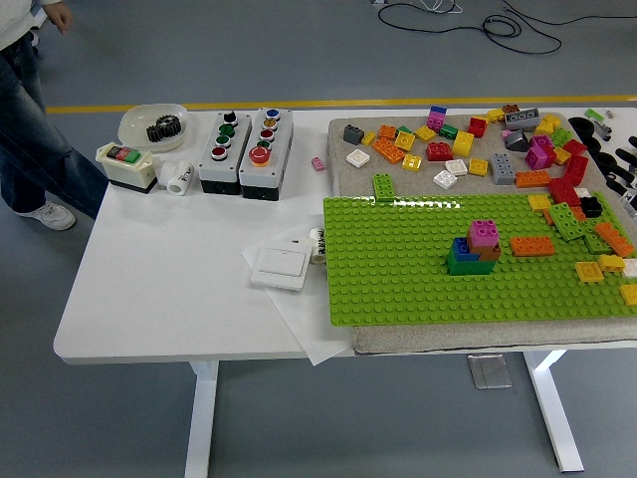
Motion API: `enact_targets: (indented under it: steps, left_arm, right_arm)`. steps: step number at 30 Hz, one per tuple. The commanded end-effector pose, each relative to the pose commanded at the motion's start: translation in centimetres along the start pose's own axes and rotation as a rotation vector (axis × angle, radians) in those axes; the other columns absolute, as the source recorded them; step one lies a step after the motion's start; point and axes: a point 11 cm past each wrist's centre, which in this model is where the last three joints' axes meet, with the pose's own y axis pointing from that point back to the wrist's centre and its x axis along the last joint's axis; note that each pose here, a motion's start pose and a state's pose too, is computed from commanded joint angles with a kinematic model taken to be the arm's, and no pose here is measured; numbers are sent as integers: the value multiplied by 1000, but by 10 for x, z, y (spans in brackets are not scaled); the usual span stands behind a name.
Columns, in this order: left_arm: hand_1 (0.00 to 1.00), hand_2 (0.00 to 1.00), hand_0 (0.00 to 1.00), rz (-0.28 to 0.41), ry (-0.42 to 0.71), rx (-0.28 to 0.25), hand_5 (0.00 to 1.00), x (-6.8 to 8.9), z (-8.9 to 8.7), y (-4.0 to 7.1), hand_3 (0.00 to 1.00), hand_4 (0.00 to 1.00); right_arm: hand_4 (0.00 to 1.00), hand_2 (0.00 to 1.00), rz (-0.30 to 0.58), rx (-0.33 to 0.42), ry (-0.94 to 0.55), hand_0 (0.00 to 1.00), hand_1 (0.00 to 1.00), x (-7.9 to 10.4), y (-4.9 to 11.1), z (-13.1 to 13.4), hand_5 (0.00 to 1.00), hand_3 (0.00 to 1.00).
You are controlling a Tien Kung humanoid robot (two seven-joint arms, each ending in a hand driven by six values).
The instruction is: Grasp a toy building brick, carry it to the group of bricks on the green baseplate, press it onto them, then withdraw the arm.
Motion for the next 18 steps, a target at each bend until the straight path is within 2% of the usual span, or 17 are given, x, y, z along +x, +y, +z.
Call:
enact_targets:
  steps: [18]
  left_arm:
    - [894, 913, 889, 1, -5, -6, 627, 1, 1, 0, 669, 761]
  right_arm:
    - [998, 845, -8, -3, 50, 915, 841, -3, -7, -4, 998, 849]
